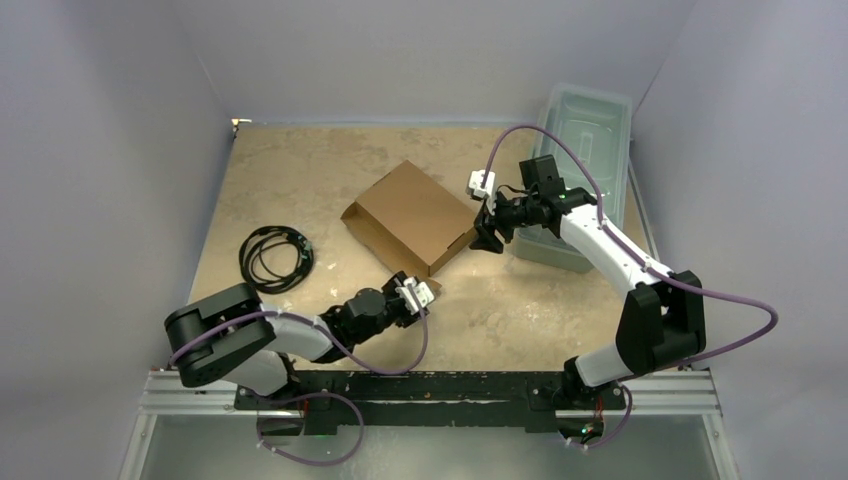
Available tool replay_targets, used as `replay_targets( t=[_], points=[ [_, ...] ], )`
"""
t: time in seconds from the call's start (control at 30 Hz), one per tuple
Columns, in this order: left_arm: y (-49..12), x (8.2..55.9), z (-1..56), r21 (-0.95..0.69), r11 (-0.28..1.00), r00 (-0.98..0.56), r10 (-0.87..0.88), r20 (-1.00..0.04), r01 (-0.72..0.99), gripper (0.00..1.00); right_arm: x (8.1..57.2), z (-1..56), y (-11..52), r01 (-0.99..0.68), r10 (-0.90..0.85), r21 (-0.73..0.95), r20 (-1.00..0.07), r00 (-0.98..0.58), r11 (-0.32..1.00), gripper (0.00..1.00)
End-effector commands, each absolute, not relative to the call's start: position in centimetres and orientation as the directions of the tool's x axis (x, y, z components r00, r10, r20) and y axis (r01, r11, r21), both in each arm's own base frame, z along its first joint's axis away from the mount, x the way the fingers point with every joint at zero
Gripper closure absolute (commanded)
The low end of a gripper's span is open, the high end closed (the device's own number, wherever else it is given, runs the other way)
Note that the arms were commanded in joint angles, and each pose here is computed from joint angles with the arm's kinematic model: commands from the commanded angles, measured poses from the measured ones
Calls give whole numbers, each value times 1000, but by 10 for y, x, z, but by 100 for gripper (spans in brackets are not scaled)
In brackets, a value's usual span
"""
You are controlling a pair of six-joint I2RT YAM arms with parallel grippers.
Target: Fold the paper box
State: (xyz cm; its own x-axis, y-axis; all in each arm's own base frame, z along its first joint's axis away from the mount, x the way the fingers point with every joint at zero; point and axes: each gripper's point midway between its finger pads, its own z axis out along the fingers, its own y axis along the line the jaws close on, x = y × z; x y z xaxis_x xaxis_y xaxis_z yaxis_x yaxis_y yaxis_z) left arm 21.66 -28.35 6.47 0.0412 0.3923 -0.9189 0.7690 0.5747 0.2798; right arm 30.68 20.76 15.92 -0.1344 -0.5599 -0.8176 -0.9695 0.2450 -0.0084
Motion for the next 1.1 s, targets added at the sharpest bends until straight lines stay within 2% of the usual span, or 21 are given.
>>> replay_targets(
  t=[0.0, 0.67, 0.87, 1.07],
  points=[
    [-300, 228, 87, 338, 565, 150, 353, -924, 753, 49, 304, 174, 212, -974, -529, -36, -844, -90, 224, 38],
    [-318, 246, 61, 381, 492, 150, 445, -883, 783, 61, 304, 173, 212, -975, -528, -28, -844, -96, 222, 38],
    [-313, 255, 57, 372, 511, 121, 458, -881, 775, 74, 304, 173, 212, -975, -530, -26, -842, -98, 222, 38],
    [-307, 259, 62, 329, 553, 77, 430, -900, 765, 99, 304, 171, 212, -974, -534, -22, -839, -104, 224, 38]
  ],
)
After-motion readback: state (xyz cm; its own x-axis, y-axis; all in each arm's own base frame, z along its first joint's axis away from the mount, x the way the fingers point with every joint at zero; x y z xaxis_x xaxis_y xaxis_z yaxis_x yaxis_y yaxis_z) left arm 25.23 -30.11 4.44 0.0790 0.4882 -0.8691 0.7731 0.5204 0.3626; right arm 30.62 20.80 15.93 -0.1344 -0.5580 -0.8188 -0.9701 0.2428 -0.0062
